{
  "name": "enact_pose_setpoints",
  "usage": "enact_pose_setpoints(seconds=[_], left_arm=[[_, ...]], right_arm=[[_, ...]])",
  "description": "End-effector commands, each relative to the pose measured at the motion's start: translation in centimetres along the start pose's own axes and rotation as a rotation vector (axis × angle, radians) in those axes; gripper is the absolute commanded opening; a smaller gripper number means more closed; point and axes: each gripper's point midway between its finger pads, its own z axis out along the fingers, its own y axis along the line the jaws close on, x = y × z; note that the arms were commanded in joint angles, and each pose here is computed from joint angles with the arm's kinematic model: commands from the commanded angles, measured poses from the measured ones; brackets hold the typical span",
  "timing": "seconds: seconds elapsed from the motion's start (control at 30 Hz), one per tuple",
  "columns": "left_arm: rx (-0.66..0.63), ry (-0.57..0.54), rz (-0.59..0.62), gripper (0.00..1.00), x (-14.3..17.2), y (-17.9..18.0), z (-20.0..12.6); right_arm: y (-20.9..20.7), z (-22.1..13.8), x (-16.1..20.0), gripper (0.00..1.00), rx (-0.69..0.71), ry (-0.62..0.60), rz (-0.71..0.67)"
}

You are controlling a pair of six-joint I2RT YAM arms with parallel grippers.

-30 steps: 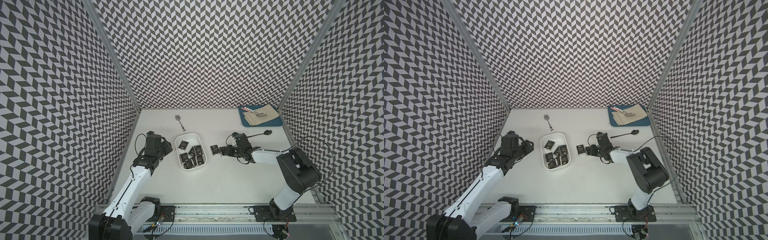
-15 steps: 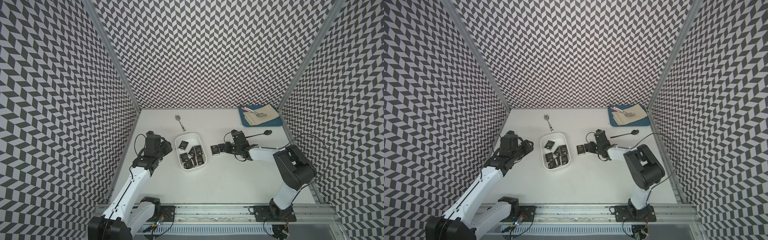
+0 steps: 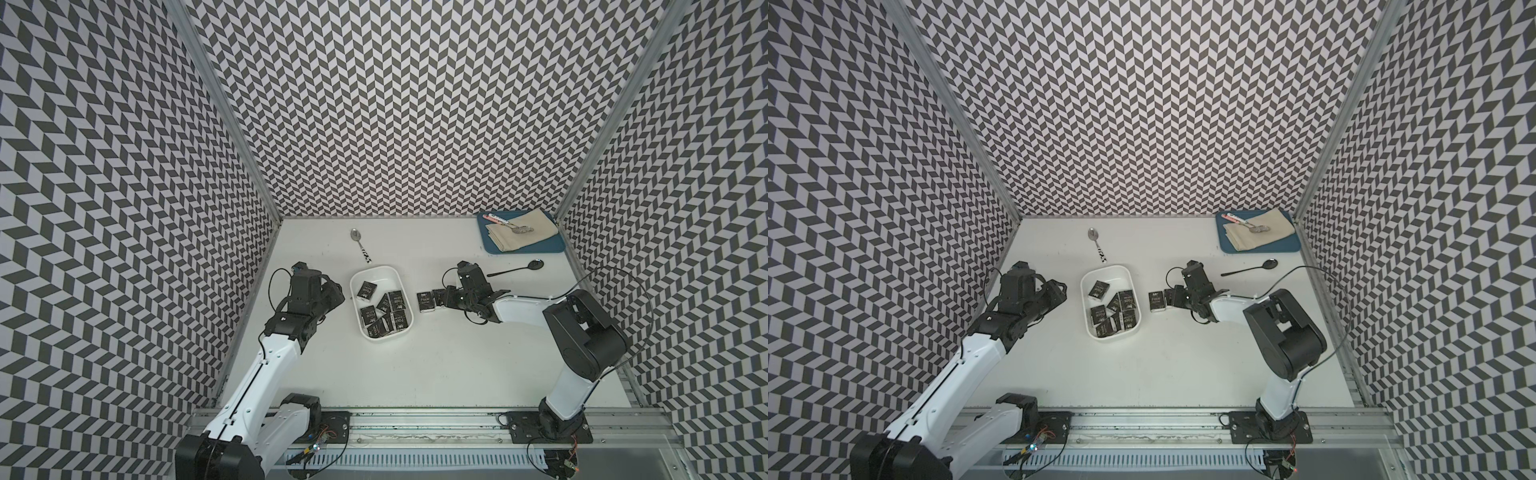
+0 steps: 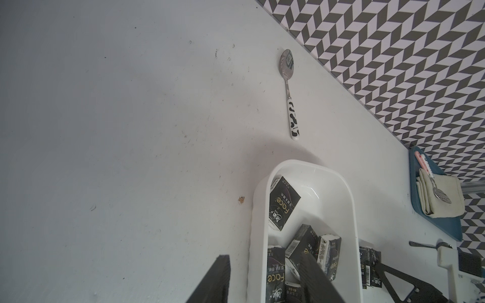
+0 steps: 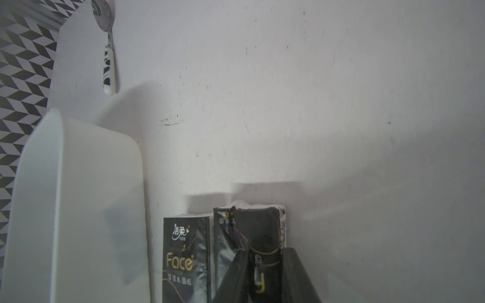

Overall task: Take the pocket tissues out of the storage box
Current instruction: Place the pocket tissues at the center of the board.

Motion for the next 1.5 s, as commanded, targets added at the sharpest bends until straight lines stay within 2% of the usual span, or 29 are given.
enact_pose_setpoints(seconds=[0.0,0.6,0.9,1.03,1.23,1.47], left_arm=[[0.015,-0.023,0.006,0.48,-0.7,-0.6,-0.8],[0.014,-0.025,0.008,0.48,-0.7,-0.5,-0.9],[0.017,-0.021,0.014,0.48,-0.6,-0.5,-0.9],[0.022,-0.013,0.026,0.48,-0.3,-0.6,-0.8],[0.02,0.005,0.042,0.48,0.3,-0.9,-0.2],[-0.008,0.02,0.034,0.48,0.2,-0.6,0.5]], right_arm=[[0.2,-1.0,-0.6,0.26,-0.006,-0.049,0.041],[2.2,-0.6,-0.5,0.28,-0.041,-0.041,0.0],[4.2,-2.7,-3.5,0.42,-0.053,-0.106,-0.035],[5.5,-4.1,-5.2,0.45,-0.063,-0.141,-0.07],[10.6,-5.5,-5.0,0.46,-0.067,-0.149,-0.23],[17.2,-4.7,-0.9,0.47,-0.04,-0.122,-0.358]])
